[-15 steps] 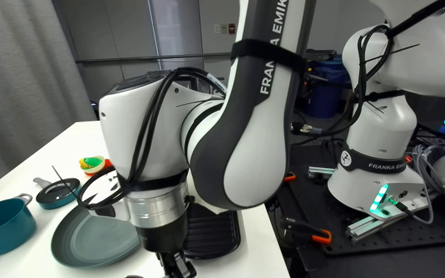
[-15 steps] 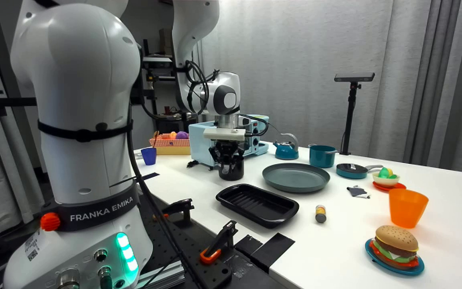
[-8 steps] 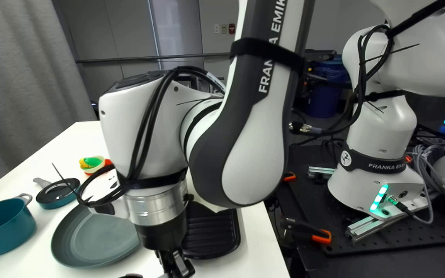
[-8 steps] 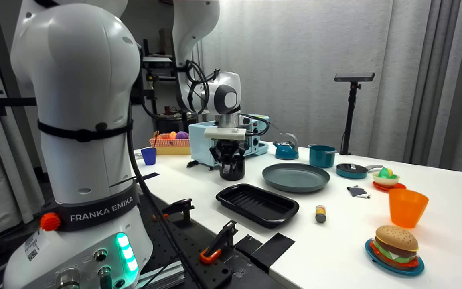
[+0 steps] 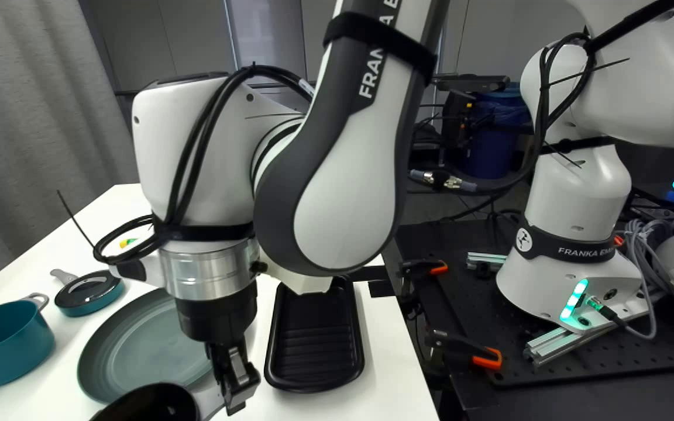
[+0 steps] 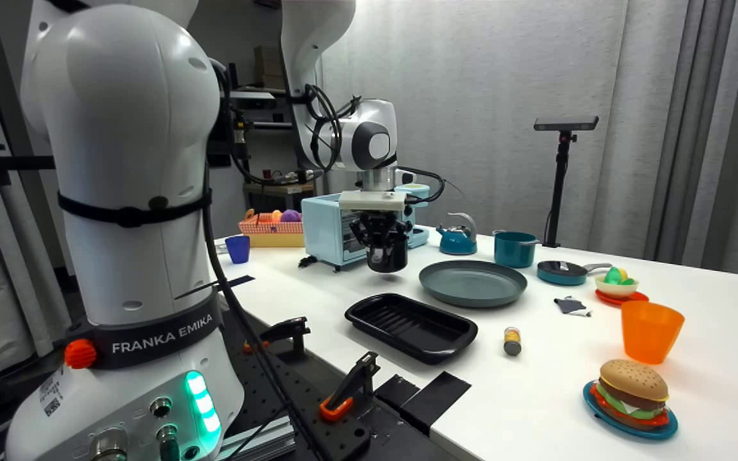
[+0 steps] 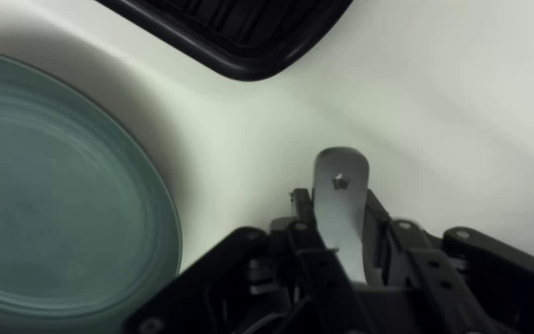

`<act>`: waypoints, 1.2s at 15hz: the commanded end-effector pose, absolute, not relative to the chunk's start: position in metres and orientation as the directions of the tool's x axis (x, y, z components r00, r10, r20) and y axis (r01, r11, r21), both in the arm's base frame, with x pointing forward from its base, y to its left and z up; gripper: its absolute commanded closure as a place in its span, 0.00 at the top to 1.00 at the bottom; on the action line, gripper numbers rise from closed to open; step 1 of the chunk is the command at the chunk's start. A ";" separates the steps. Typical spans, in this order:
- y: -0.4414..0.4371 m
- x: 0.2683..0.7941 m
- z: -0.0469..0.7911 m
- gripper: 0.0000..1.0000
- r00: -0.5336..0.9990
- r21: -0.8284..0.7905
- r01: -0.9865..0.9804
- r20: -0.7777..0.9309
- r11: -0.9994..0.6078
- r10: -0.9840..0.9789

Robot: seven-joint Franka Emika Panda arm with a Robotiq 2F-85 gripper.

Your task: Pour the fries out of the black pot and onto the grey plate

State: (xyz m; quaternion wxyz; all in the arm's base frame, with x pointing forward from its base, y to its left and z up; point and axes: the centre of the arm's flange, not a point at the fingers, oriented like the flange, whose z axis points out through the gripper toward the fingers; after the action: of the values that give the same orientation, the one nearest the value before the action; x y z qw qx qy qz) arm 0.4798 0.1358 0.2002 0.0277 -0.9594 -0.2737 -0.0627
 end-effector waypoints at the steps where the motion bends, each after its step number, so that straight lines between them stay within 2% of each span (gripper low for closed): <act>1: 0.121 0.493 0.218 0.07 0.863 -0.025 0.485 0.177 -0.874 0.473; 10: 0.076 0.514 0.218 0.07 0.923 -0.128 0.352 0.213 -0.927 0.321; 18: 0.076 0.523 0.220 0.07 0.935 -0.261 0.309 0.259 -0.915 0.242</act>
State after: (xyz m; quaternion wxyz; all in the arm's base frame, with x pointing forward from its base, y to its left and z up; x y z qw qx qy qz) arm 0.5156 0.0801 0.2095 0.1245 -0.9772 -0.1419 -0.0974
